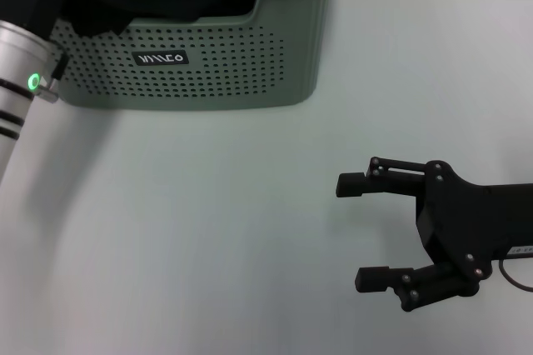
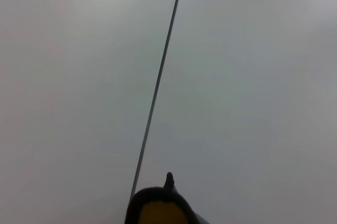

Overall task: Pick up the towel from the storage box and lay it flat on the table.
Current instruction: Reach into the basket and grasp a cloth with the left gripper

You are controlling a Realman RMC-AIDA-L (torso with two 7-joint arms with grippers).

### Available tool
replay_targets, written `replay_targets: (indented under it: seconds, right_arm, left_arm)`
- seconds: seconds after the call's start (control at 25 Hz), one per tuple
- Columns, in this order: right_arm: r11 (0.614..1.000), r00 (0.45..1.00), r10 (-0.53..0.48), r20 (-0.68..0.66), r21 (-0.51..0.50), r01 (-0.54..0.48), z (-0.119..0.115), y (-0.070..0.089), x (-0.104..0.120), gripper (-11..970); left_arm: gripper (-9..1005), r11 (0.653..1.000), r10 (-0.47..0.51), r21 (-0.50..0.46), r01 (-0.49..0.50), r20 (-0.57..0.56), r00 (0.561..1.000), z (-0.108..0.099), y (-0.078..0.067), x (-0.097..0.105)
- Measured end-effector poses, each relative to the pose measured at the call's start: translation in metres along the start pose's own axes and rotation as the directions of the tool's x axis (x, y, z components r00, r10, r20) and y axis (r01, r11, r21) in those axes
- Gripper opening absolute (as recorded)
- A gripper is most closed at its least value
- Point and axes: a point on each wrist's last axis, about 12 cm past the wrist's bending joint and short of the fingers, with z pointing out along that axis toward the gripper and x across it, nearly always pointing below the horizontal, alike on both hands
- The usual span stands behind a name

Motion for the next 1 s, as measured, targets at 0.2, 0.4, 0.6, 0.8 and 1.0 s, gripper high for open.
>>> replay_targets:
  seconds: [0.2, 0.4, 0.6, 0.8, 1.0]
  right_arm:
    - [1.000, 1.000, -0.003, 0.001, 0.005, 0.003, -0.001, 0.001, 0.001, 848]
    - [1.000, 1.000, -0.006, 0.002, 0.009, 0.006, -0.002, 0.002, 0.002, 845]
    - [1.000, 1.000, -0.005, 0.003, 0.010, 0.005, -0.002, 0.002, 0.002, 842]
    - [1.000, 1.000, -0.004, 0.003, 0.010, 0.004, -0.002, 0.002, 0.002, 839]
    - [1.000, 1.000, -0.004, 0.004, 0.006, 0.004, -0.002, 0.003, 0.002, 836]
  left_arm:
    - [434, 0.999, 0.028, -0.017, -0.028, -0.007, 1.000, 0.010, -0.004, 0.003]
    - [426, 0.998, 0.041, -0.038, -0.042, -0.021, 0.999, 0.017, -0.005, 0.005]
    - [418, 0.996, 0.053, -0.073, -0.054, -0.020, 0.998, 0.016, -0.003, 0.006]
    - [409, 0.997, 0.046, -0.057, -0.047, -0.018, 0.999, 0.017, -0.007, 0.007]
    - [401, 0.998, 0.035, -0.043, -0.036, -0.019, 0.999, 0.019, -0.011, 0.008]
